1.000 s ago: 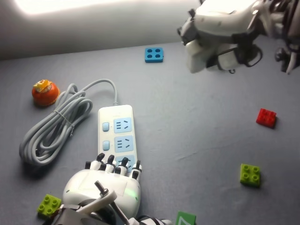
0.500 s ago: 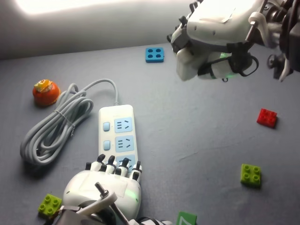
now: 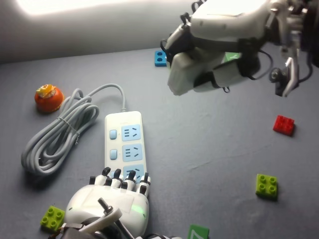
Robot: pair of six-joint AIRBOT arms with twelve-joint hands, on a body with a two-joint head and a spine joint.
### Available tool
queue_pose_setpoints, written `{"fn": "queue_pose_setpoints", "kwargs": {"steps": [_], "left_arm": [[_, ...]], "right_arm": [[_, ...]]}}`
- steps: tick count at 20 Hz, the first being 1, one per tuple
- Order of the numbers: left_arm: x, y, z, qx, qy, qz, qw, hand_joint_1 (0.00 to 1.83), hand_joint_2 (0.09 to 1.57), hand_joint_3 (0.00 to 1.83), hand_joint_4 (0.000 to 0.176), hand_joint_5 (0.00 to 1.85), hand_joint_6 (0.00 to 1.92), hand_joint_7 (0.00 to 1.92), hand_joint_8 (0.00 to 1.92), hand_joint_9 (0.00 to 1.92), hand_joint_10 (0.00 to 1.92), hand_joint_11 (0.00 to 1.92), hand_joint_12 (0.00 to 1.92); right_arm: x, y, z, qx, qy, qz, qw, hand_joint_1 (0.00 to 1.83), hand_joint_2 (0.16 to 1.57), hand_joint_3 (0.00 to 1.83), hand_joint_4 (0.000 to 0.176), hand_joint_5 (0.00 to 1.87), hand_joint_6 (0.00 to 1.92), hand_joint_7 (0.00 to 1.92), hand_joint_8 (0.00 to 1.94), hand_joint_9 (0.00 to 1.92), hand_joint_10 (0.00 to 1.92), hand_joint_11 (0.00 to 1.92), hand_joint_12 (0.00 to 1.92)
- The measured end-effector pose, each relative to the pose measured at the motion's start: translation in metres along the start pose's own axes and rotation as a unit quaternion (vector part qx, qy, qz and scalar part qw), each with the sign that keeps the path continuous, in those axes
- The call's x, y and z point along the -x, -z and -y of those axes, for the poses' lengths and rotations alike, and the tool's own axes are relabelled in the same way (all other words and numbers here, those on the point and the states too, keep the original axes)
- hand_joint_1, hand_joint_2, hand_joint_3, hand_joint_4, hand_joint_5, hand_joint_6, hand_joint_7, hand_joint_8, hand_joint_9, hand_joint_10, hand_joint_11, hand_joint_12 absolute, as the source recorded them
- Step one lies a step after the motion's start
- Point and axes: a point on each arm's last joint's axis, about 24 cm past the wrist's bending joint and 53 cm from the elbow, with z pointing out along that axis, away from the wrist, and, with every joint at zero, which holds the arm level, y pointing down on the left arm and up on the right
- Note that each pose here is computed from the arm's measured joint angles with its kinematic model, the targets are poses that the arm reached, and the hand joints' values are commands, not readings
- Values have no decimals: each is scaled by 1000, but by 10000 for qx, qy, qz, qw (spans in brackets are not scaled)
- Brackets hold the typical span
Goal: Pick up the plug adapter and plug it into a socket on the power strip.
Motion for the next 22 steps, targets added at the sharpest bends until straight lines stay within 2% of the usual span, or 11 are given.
{"fn": "queue_pose_setpoints", "kwargs": {"steps": [3,4,6,7,9,12,16,18,20,22], "left_arm": [[0,0,0,-3,-12,0,10000,30,1209,0,0,26,2,45,4,38,1,0,173],[0,0,0,-3,-12,0,10000,68,1198,0,0,51,3,68,3,57,2,0,200],[1,0,0,-9,-15,19,10000,32,1209,2,0,23,3,43,2,37,4,0,132],[1,0,0,-8,-14,18,10000,16,1212,3,0,22,2,43,2,35,3,0,129],[0,0,0,-2,-11,8,10000,5,1214,0,0,46,0,68,0,59,0,0,173],[0,1,2,-35,-103,0,9999,65,1205,0,0,45,0,79,1,71,2,0,230],[0,1,1,-29,-157,2,9999,11,1209,2,0,41,0,72,0,60,0,0,245],[1,2,1,-23,-149,2,9999,60,1207,0,0,48,2,73,1,57,1,0,230],[1,2,1,-29,-151,-1,9999,44,1205,0,0,45,0,78,1,68,3,0,259],[1,2,1,-32,-154,-1,9999,83,1196,0,0,58,3,89,3,80,4,0,295]], "right_arm": [[5,-7,5,-527,125,99,9985,1346,1215,0,0,775,1000,809,1371,690,1589,633,1644],[3,-7,7,-720,153,104,9972,1248,1174,0,0,869,930,894,1372,748,1291,663,1597],[-6,-7,6,-1040,247,38,9943,1240,1179,1,0,849,974,892,1379,746,1305,631,1643],[-13,-8,1,-1119,238,-16,9934,1242,1168,0,0,885,930,906,1351,755,1301,635,1644],[-34,-16,-11,-1234,229,-189,9919,1237,1178,1,0,856,972,888,1381,735,1327,608,1674],[-58,-27,-18,-1366,-232,-363,9897,1242,1170,0,0,884,928,896,1369,740,1310,626,1644],[-63,-38,-21,-1468,-632,-324,9866,1245,1167,0,0,879,927,914,1347,761,1302,637,1644],[-68,-45,-20,-1596,-680,-354,9842,1251,1154,0,0,911,884,930,1318,766,1292,636,1642],[-77,-57,-20,-1686,-745,-411,9820,1240,1179,2,0,852,962,891,1387,745,1315,623,1662],[-86,-65,-15,-1799,-918,-493,9782,1248,1164,0,0,893,903,913,1349,751,1294,632,1642]]}}
